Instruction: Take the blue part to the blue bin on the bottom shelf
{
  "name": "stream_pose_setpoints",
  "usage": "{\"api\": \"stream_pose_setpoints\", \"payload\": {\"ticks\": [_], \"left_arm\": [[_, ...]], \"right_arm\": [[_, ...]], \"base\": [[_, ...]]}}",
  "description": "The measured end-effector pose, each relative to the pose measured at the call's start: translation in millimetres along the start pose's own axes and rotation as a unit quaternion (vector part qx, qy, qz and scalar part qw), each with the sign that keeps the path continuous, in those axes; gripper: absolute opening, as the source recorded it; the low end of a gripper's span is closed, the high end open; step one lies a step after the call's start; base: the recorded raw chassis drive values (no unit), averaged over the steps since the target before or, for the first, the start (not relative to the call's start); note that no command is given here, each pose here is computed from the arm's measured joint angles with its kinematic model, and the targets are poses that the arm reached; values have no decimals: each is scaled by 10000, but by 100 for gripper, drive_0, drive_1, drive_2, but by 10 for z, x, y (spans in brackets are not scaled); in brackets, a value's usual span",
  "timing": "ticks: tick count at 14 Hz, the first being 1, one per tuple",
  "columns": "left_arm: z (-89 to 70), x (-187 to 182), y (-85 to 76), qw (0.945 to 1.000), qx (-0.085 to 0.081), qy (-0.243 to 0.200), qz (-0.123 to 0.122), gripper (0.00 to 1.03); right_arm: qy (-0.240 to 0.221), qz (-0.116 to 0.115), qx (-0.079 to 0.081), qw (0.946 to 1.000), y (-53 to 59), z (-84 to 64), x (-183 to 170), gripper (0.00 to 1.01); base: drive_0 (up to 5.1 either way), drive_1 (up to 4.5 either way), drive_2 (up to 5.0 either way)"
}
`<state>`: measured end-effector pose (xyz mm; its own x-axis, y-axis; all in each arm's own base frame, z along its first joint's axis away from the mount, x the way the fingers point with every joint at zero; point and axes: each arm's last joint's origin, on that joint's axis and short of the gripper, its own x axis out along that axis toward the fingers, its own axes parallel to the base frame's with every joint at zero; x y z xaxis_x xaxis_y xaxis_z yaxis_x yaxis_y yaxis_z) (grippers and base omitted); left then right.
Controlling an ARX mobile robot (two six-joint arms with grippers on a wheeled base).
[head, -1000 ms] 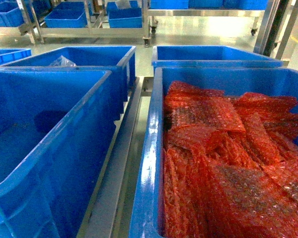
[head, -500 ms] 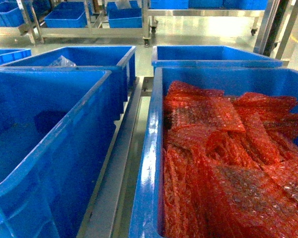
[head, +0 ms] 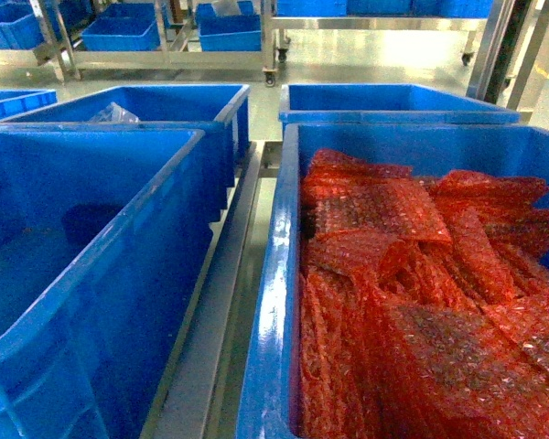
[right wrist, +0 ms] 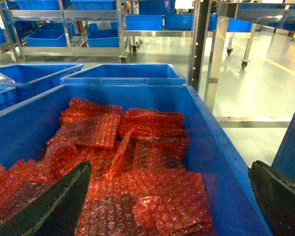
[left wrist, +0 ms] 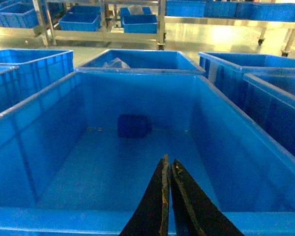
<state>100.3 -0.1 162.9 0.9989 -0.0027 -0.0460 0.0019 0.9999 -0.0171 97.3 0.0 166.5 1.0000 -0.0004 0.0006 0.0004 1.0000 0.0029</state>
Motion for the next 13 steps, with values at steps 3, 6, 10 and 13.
{"api": "stream_pose_setpoints", "payload": {"ticks": [3,6,10,13], "left_arm": [[29,-27,0,9998,8,-189,12,2],[32,-27,0,9998,10,-210,10,2],[32,-27,0,9998,10,-210,12,43],[32,-27,0,9998,10,-210,12,85]], "right_arm": [[-17,0,-2,10000,0,3,0,98],[-6,0,0,10000,0,1,0,98],[-4,0,-2,10000,0,1,0,98],[-6,0,0,10000,0,1,0,98]], "base": [[0,0,0],[0,0,0],[0,0,0],[0,0,0]]}}
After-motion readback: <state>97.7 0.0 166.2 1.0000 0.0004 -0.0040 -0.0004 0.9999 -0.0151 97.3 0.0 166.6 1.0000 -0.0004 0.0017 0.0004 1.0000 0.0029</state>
